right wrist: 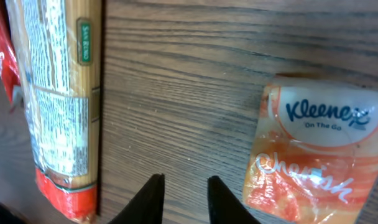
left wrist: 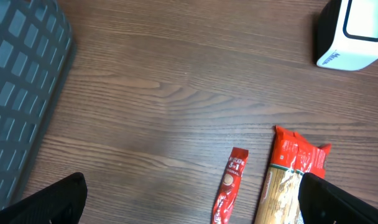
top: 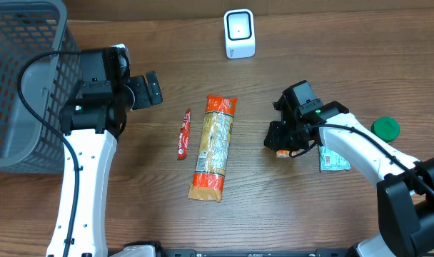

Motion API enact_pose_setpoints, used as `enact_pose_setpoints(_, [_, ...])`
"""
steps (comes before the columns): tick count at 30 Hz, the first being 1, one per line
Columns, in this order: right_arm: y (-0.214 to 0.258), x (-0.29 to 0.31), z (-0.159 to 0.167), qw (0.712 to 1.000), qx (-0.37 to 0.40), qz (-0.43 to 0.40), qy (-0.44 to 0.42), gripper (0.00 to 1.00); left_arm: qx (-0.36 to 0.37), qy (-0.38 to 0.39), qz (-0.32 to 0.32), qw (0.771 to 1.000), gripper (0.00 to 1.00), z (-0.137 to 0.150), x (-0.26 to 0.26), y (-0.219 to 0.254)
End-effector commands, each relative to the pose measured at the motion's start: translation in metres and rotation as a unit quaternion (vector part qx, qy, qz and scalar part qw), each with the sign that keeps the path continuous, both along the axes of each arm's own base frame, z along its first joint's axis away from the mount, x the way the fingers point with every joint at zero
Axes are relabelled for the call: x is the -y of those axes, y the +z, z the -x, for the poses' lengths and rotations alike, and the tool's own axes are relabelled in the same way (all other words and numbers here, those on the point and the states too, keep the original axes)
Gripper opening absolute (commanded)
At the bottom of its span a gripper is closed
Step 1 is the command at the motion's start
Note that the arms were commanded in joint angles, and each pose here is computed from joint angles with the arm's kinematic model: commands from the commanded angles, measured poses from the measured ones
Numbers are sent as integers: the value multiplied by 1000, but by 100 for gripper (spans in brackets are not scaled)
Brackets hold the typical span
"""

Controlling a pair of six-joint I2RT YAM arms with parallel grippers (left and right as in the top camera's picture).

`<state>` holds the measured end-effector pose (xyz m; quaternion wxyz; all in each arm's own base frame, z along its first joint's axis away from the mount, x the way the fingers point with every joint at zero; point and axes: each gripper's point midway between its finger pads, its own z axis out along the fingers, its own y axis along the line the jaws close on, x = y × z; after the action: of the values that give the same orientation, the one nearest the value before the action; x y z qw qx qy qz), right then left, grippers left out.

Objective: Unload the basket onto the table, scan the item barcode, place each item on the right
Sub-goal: 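Lower and close the right gripper on the Kleenex pack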

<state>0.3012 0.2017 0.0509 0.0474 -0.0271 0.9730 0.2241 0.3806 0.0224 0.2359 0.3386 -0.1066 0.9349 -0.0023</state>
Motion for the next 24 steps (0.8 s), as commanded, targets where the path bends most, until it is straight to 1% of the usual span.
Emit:
enact_pose_setpoints(1, [-5,12,-7,999,22,39,-12,24,0,-1,-9,1000,100,-1,-2,0])
enact_pose_setpoints(2, [-6,22,-16,997,38,62,-26,24,0,-1,-9,1000,100,-1,-2,0])
enact_pose_setpoints(7, [-5,36,-30,996,48,60,-51,29,0,-1,-9,1000,100,-1,-2,0])
enact_pose_setpoints(15, [-9,55,-31,992,49,97,-66,35,0,-1,-9,1000,100,-1,-2,0])
enact_pose_setpoints(24, [-15,78,-27,990,18,107,-91,35,0,-1,-9,1000,100,-1,-2,0])
